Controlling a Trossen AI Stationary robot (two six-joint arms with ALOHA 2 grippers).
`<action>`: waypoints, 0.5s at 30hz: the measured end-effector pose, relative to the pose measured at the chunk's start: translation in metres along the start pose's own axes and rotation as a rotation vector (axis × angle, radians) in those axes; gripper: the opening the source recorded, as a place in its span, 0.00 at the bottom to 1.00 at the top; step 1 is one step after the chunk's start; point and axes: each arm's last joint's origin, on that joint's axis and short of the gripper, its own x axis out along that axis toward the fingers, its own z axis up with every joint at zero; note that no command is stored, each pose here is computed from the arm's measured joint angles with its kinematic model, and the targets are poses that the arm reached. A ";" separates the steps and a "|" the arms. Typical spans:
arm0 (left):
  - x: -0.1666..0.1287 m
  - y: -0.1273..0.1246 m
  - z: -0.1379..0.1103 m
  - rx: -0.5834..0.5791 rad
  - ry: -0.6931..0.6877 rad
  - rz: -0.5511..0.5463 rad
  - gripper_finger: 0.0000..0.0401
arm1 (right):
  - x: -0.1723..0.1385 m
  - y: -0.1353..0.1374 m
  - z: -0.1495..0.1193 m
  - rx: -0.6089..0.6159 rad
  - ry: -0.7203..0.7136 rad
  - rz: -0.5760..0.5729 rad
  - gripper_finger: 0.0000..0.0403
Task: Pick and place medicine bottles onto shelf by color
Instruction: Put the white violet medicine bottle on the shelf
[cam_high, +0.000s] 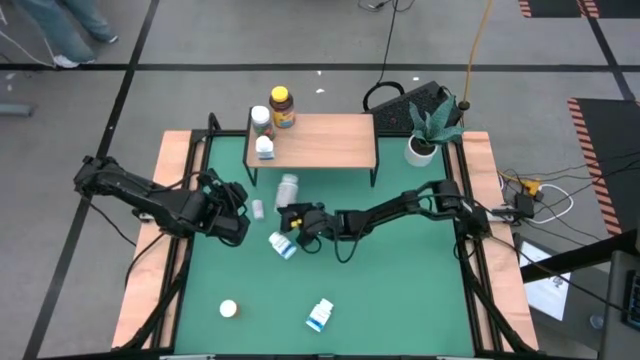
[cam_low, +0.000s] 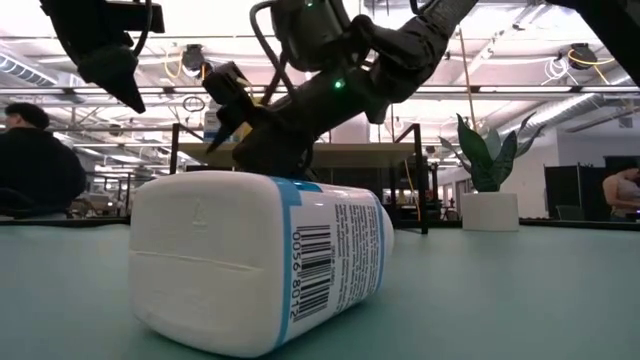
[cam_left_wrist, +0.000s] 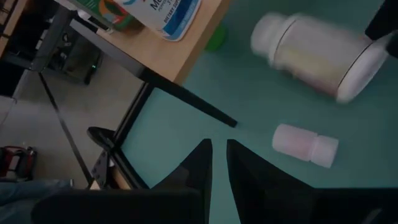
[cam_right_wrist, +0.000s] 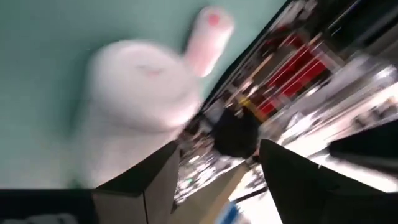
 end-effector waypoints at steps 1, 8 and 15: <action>0.000 0.000 0.000 -0.006 0.001 -0.001 0.13 | 0.000 0.001 0.000 0.020 0.024 0.022 0.53; 0.000 0.000 0.000 -0.027 0.003 -0.003 0.13 | -0.009 -0.005 0.003 0.154 0.218 0.072 0.50; 0.000 0.000 0.000 -0.076 0.003 -0.003 0.13 | -0.015 -0.010 0.009 0.382 0.162 0.028 0.49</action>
